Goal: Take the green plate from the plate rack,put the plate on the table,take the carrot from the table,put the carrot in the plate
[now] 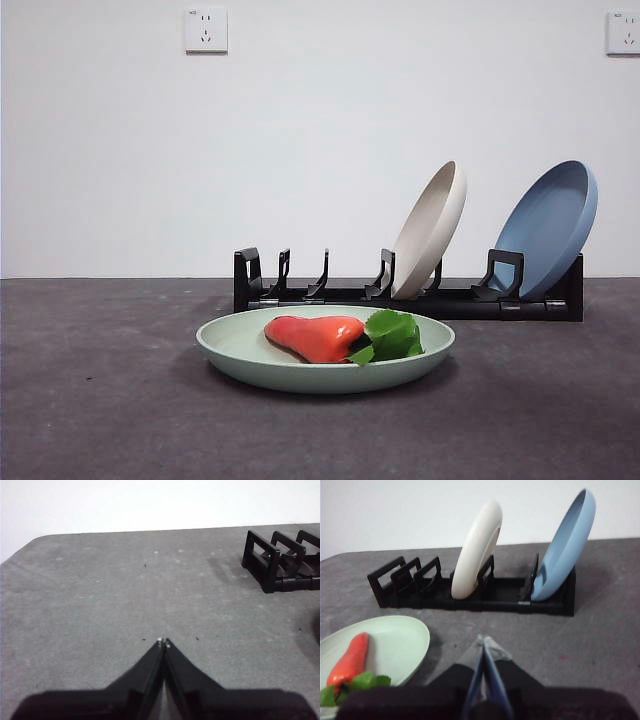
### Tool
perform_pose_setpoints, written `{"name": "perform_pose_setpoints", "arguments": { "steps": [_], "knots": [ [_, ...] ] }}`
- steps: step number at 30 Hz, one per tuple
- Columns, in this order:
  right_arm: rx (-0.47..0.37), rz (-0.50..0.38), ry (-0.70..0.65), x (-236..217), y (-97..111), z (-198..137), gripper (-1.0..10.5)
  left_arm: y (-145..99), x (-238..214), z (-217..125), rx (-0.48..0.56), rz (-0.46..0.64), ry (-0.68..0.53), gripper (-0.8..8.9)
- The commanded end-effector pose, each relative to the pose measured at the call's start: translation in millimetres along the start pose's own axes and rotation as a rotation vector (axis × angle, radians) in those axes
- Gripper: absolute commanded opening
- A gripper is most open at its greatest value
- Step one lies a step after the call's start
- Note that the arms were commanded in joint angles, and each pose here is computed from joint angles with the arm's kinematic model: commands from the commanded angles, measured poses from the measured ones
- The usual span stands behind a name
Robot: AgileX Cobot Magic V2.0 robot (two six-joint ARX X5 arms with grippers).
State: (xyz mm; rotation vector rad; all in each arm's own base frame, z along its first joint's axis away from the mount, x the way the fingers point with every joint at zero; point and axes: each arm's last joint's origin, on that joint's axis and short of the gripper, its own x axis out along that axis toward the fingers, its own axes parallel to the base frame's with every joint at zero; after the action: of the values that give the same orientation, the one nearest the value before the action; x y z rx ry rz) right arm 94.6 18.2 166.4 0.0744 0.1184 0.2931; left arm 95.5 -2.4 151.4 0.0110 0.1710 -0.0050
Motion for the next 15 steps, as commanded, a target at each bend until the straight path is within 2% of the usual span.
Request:
{"name": "perform_pose_setpoints", "arguments": {
  "steps": [1, 6, 15],
  "knots": [
    [0.021, -0.007, 0.016, 0.8, -0.9, -6.7, 0.0, 0.1, 1.3, -4.1, -0.01, -0.002, 0.008, -0.04],
    [0.03, -0.011, 0.067, 1.0, -1.6, -17.4, 0.0, 0.1, 1.3, -4.1, -0.01, -0.002, 0.008, -0.04],
    [0.035, -0.009, 0.064, 1.1, -1.5, -17.3, 0.0, 0.1, 1.3, -4.1, -0.01, -0.002, 0.008, -0.04]
  ]
}}
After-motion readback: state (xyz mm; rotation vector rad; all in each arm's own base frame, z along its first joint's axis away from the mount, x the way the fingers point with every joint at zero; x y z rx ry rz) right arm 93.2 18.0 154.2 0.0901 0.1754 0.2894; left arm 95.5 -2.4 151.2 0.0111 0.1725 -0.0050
